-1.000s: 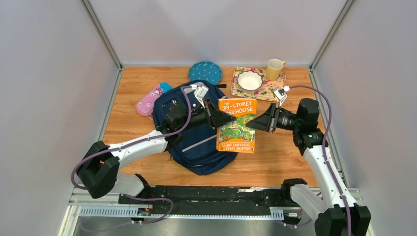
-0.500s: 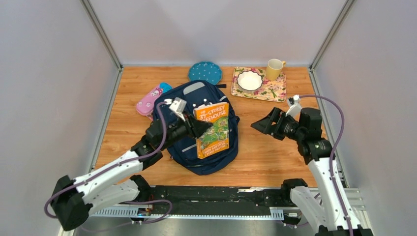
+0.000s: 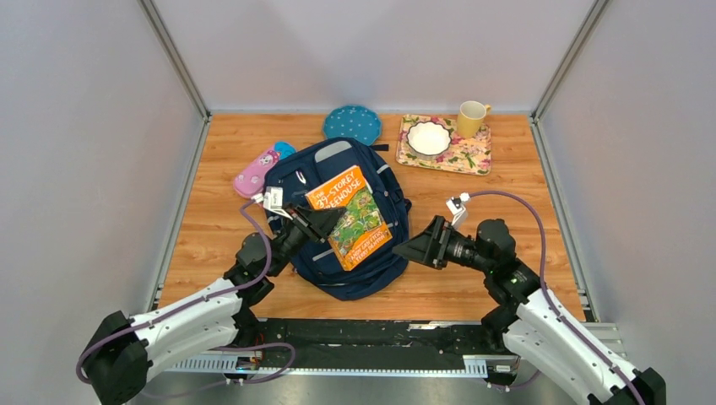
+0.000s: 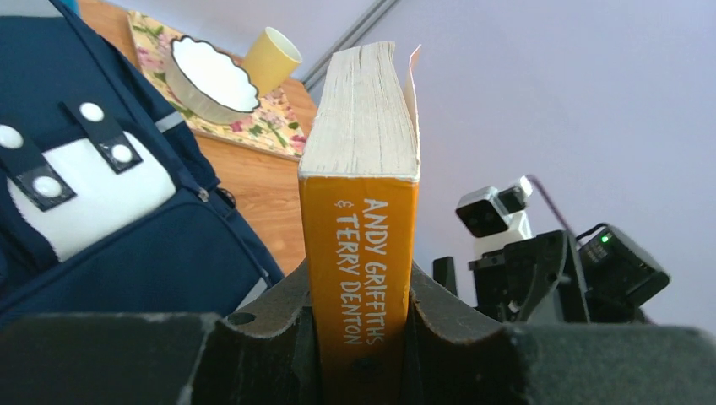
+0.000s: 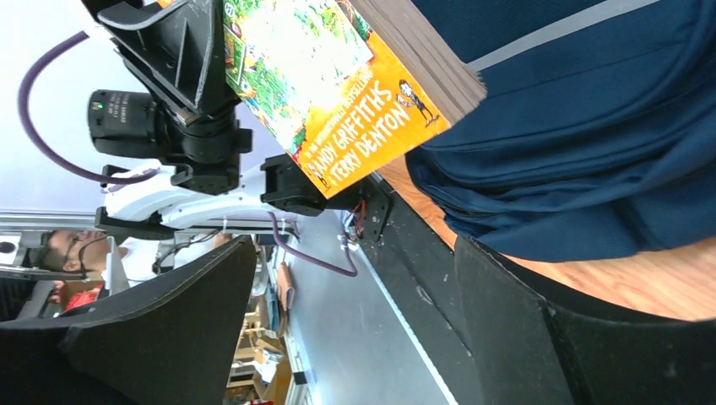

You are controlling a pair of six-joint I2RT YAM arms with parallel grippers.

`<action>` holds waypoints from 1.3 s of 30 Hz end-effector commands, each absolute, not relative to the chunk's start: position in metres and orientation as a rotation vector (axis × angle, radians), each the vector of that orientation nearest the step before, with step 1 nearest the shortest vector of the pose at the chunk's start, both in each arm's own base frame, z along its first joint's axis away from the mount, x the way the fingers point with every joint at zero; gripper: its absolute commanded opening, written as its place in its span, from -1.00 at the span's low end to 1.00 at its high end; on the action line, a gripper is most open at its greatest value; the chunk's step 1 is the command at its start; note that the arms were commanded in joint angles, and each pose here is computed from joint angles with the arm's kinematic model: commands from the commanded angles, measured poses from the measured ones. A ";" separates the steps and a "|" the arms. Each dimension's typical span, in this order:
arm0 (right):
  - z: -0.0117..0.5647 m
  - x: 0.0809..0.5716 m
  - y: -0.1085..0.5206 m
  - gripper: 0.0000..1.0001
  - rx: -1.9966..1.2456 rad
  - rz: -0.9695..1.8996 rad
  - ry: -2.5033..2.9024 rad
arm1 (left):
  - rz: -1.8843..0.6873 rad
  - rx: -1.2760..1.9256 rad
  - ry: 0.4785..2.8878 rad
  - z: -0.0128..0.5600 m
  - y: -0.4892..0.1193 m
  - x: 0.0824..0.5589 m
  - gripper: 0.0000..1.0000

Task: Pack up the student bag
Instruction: Pick up the book from the center of the board.

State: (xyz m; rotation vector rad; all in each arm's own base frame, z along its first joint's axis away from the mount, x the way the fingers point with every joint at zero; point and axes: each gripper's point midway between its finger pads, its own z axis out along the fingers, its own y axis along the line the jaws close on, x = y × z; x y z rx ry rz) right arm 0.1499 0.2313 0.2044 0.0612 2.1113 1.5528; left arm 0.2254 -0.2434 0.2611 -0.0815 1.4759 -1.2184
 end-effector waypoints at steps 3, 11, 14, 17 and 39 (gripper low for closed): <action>0.226 0.166 0.254 0.81 0.165 1.638 1.960 | -1.536 -0.210 1.092 0.354 -0.232 0.207 -1.00; 0.242 0.173 0.274 0.81 0.175 1.782 1.856 | -1.681 -0.212 1.013 0.365 -0.239 0.199 -1.00; 0.254 0.179 0.281 0.82 0.149 1.804 1.807 | -1.705 -0.226 1.000 0.365 -0.238 0.199 -1.00; 0.259 0.185 0.288 0.82 0.143 1.817 1.798 | -1.709 -0.222 1.001 0.364 -0.239 0.198 -1.00; 0.284 0.203 0.289 -1.00 0.131 1.783 1.671 | -1.641 -0.183 1.114 0.343 -0.240 0.195 -0.90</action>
